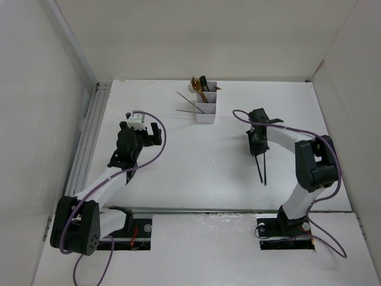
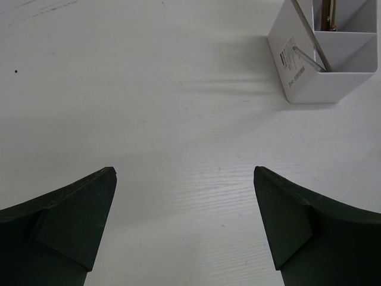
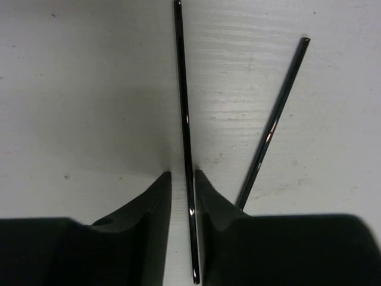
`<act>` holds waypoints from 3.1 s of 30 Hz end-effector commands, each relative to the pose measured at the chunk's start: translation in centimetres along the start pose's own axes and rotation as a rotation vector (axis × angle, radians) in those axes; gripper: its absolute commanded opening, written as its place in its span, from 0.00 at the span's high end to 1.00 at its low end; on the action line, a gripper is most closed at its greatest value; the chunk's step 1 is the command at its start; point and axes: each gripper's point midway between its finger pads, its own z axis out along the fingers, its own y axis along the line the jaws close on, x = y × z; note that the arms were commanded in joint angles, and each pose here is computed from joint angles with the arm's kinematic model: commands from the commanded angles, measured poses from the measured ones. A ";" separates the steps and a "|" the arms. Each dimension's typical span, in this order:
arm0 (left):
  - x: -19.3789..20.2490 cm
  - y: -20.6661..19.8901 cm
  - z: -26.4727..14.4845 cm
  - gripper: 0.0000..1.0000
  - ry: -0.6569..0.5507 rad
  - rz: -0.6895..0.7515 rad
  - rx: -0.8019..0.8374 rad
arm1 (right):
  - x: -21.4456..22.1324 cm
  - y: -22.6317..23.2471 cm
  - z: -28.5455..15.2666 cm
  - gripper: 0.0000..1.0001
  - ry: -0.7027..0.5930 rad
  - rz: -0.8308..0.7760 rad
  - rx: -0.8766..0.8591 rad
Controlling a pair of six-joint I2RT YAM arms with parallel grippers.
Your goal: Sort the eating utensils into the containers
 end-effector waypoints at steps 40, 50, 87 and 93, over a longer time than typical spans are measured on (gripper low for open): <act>-1.9 2.7 4.0 0.00 0.076 0.070 -0.164 | -28.7 24.2 -20.8 1.00 -1.195 -0.937 -0.726; -1.6 2.9 5.3 0.00 0.098 0.073 -0.176 | -27.6 25.2 -14.6 1.00 -1.097 -0.955 -0.747; -3.5 1.4 1.4 0.00 -0.027 0.077 -0.071 | -4.7 -6.4 -6.7 0.39 -0.158 0.274 -0.012; -3.2 1.1 0.3 0.00 -0.051 0.045 -0.055 | -1.6 -4.9 -2.1 0.43 -0.025 0.250 -0.063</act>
